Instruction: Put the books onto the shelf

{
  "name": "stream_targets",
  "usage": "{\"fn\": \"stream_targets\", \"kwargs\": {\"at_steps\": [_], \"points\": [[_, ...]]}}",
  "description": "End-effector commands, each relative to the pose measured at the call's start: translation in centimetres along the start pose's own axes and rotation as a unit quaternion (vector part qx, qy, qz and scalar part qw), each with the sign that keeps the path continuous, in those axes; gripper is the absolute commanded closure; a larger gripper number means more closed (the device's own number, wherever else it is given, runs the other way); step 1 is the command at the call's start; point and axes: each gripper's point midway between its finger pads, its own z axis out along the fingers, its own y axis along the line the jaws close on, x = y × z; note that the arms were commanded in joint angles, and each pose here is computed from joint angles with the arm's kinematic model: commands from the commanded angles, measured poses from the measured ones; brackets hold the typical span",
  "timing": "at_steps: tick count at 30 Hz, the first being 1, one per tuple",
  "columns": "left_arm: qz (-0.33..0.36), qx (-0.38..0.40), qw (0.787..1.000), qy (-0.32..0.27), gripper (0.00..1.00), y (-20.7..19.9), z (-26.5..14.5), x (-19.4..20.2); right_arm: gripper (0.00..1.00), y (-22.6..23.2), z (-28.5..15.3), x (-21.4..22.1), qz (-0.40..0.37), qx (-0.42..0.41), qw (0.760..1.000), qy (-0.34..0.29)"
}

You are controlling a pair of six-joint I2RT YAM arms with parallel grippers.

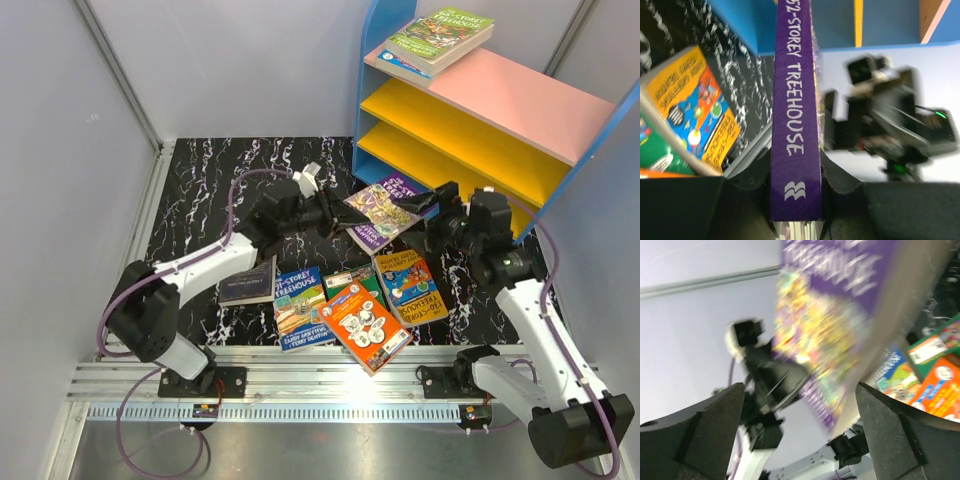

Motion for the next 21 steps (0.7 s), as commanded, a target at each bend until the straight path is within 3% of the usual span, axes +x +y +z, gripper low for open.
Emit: {"fn": "stream_targets", "kwargs": {"at_steps": [1, 8, 21], "points": [[0.051, 0.059, 0.996, -0.038, 1.0, -4.9, 0.8, -3.2, 0.0, 5.8, -4.3, 1.0, -0.093, -0.034, 0.995, 0.001], [0.055, 0.09, 0.994, -0.042, 1.0, -7.0, 2.5, -6.8, 0.0, 8.4, -9.2, 0.2, -0.142, -0.026, 0.988, -0.063], [0.014, 0.142, 0.988, -0.065, 1.0, -4.3, 8.8, -14.6, 0.0, 7.6, -12.4, 1.0, -0.156, -0.034, 0.984, -0.078]]}}
